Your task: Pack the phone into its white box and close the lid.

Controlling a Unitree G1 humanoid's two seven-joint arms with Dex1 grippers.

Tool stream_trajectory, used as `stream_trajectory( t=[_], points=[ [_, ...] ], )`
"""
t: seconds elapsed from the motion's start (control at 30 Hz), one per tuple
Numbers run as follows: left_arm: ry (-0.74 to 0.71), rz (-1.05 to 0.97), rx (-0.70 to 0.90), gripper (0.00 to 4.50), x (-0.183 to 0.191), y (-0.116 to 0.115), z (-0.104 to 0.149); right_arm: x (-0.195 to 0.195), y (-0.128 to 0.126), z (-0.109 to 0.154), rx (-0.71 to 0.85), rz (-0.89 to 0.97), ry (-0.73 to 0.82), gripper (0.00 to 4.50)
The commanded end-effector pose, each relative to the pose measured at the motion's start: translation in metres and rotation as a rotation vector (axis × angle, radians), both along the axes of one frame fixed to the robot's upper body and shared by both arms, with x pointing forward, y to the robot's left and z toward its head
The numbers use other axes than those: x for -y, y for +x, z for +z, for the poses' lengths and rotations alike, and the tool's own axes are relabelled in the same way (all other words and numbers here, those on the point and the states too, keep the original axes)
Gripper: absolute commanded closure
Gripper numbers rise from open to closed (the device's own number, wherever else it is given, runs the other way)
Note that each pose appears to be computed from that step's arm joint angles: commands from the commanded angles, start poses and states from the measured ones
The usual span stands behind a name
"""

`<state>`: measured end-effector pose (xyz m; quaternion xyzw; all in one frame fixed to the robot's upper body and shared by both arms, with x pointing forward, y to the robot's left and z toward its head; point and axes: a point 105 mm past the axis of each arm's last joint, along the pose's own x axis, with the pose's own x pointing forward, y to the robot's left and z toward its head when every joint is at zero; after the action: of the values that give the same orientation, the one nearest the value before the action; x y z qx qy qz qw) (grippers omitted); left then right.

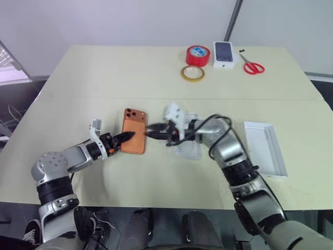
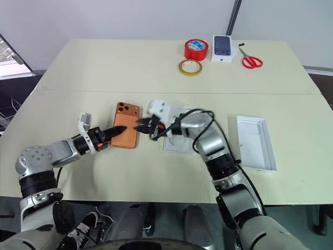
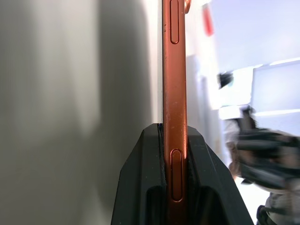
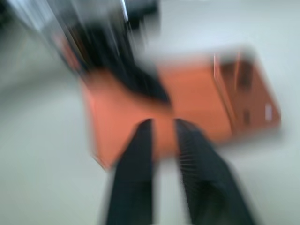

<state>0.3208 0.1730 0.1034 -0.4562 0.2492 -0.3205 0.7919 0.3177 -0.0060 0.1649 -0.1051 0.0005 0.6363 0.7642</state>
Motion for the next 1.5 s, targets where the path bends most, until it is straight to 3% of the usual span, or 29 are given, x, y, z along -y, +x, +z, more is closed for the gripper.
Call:
stream_trajectory(
  t=[0.03, 0.23, 0.37, 0.47, 0.57, 1.5],
  points=[
    [-0.046, -0.014, 0.171, 4.5, 0.007, -0.001, 0.034, 0.019, -0.017, -0.005, 0.052, 0.031, -0.056, 1.67],
    [-0.039, -0.031, 0.203, 4.5, 0.02, -0.004, 0.038, 0.079, -0.038, -0.036, 0.183, 0.031, -0.3, 1.67],
    [-0.038, -0.054, 0.215, 4.5, 0.027, -0.004, 0.037, 0.103, -0.044, -0.047, 0.188, 0.001, -0.341, 1.67],
    [-0.04, -0.106, 0.236, 4.5, 0.035, -0.009, 0.04, 0.108, -0.046, -0.052, 0.211, -0.008, -0.359, 2.5],
    [-0.05, -0.125, 0.235, 4.5, 0.038, -0.009, 0.042, 0.108, -0.046, -0.051, 0.227, -0.032, -0.337, 4.01],
    [-0.086, -0.148, 0.192, 4.5, 0.046, -0.009, 0.042, 0.106, -0.041, -0.063, 0.231, -0.04, -0.344, 4.01]
  ],
)
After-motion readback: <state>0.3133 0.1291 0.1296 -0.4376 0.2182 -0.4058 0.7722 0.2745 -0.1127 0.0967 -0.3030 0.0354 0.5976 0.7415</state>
